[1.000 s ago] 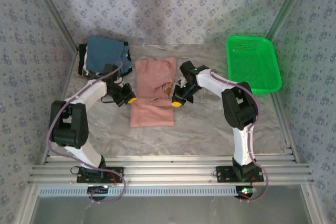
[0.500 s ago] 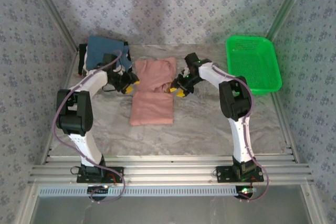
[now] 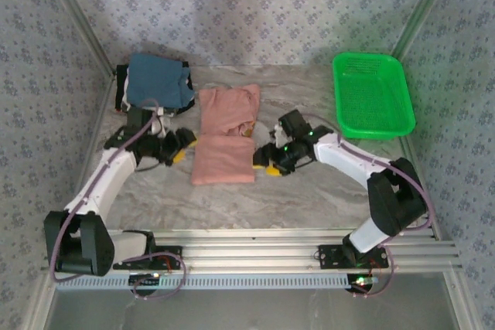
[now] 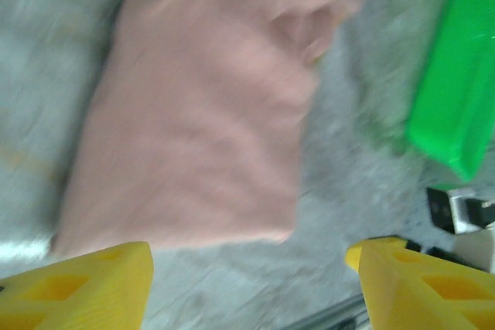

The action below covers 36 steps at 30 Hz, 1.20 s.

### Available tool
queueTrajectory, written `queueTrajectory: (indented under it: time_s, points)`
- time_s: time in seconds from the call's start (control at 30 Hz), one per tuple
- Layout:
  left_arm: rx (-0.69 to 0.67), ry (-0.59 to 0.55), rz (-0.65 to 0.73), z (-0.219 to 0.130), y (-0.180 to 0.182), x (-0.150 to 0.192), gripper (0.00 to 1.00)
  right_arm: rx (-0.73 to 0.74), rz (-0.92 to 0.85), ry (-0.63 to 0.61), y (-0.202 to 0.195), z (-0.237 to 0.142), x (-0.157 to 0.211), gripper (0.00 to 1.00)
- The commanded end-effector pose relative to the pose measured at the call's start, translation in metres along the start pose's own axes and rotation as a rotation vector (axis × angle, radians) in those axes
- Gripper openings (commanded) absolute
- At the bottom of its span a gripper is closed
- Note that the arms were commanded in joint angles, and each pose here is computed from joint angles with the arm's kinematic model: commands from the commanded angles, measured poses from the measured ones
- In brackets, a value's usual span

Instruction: Fold and stack the t-shirts

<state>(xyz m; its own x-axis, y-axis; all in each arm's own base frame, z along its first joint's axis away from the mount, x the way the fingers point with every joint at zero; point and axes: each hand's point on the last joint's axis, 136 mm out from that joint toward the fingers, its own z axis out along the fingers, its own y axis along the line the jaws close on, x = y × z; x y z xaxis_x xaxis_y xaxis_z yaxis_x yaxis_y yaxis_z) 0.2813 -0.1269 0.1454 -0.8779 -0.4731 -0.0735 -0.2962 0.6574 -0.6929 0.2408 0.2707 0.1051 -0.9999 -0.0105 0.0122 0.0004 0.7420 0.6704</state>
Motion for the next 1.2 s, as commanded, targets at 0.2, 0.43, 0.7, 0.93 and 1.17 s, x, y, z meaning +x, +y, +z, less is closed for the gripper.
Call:
queueTrajectory:
  time_s: [0.2, 0.43, 0.7, 0.93, 1.17]
  points:
    - [-0.046, 0.098, -0.164, 0.025, 0.067, 0.057, 0.67, 0.008, 0.057, 0.016, -0.024, 0.042, 0.016, 0.60]
    - [-0.031, 0.054, -0.202, 0.039, 0.071, 0.044, 0.67, -0.019, 0.060, 0.019, -0.017, 0.060, 0.000, 0.60]
    - [-0.014, 0.021, -0.225, 0.056, 0.069, 0.024, 0.65, -0.044, 0.055, 0.013, -0.001, 0.070, -0.020, 0.60]
    - [-0.023, 0.065, -0.229, 0.079, 0.067, 0.022, 0.63, -0.042, 0.081, 0.037, -0.001, 0.083, -0.028, 0.57]
    - [-0.068, 0.098, -0.242, 0.093, 0.079, 0.030, 0.51, -0.017, 0.124, 0.053, -0.012, 0.091, -0.027, 0.50]
